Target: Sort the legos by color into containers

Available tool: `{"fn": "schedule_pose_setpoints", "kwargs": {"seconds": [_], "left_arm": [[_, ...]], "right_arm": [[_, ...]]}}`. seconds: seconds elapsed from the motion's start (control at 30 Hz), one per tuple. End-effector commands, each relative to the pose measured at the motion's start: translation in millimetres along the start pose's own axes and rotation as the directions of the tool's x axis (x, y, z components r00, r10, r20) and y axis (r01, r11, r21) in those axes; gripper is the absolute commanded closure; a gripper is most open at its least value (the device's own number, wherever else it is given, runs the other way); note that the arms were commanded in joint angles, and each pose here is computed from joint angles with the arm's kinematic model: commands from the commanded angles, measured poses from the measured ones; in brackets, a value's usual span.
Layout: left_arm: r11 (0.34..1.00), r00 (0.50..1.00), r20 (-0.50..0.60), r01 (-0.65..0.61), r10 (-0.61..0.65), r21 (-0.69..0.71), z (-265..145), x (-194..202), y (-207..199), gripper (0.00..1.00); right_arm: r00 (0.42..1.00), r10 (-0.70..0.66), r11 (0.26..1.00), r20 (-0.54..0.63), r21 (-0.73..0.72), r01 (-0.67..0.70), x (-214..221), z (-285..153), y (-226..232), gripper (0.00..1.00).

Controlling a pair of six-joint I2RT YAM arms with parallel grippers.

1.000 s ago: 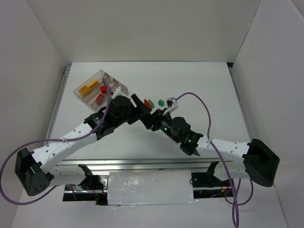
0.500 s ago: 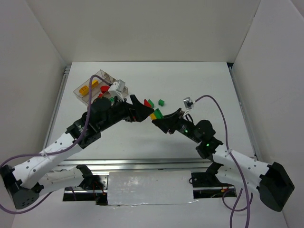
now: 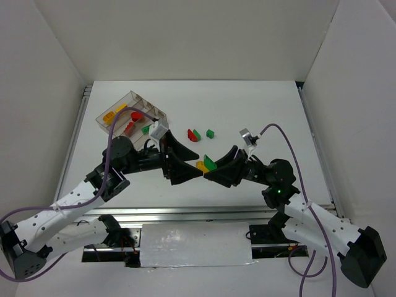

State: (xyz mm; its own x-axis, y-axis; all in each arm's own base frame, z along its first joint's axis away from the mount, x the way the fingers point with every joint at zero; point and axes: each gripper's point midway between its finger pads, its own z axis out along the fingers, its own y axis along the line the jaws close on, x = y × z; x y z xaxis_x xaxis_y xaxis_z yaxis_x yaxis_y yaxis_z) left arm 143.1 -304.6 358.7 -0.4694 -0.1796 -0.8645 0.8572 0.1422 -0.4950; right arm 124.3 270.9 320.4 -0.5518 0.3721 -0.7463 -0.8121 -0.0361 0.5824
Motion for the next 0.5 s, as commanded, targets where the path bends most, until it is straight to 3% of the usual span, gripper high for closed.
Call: {"fn": "schedule_pose_setpoints", "kwargs": {"seconds": [0.0, 0.1, 0.27, 0.47], "left_arm": [[0.990, 0.996, 0.036, -0.086, 0.082, 0.110, 0, -13, -22, 0.08], [0.991, 0.997, 0.026, -0.076, 0.074, 0.110, 1, -10, -21, 0.12], [0.991, 0.999, -0.010, -0.046, 0.047, 0.125, 7, -2, -17, 0.28], [0.993, 0.999, -0.040, -0.023, 0.027, 0.115, 12, 3, -11, 0.35]], "right_arm": [[0.997, -0.074, 0.987, 0.023, -0.141, 0.077, -20, 2, 41, 1.00], [0.997, -0.075, 0.984, 0.027, -0.161, 0.079, -20, 2, 44, 1.00], [0.995, -0.089, 0.985, 0.048, -0.145, 0.095, -25, 4, 41, 1.00], [0.993, -0.105, 0.984, 0.055, -0.140, 0.111, -30, 7, 42, 1.00]]}}
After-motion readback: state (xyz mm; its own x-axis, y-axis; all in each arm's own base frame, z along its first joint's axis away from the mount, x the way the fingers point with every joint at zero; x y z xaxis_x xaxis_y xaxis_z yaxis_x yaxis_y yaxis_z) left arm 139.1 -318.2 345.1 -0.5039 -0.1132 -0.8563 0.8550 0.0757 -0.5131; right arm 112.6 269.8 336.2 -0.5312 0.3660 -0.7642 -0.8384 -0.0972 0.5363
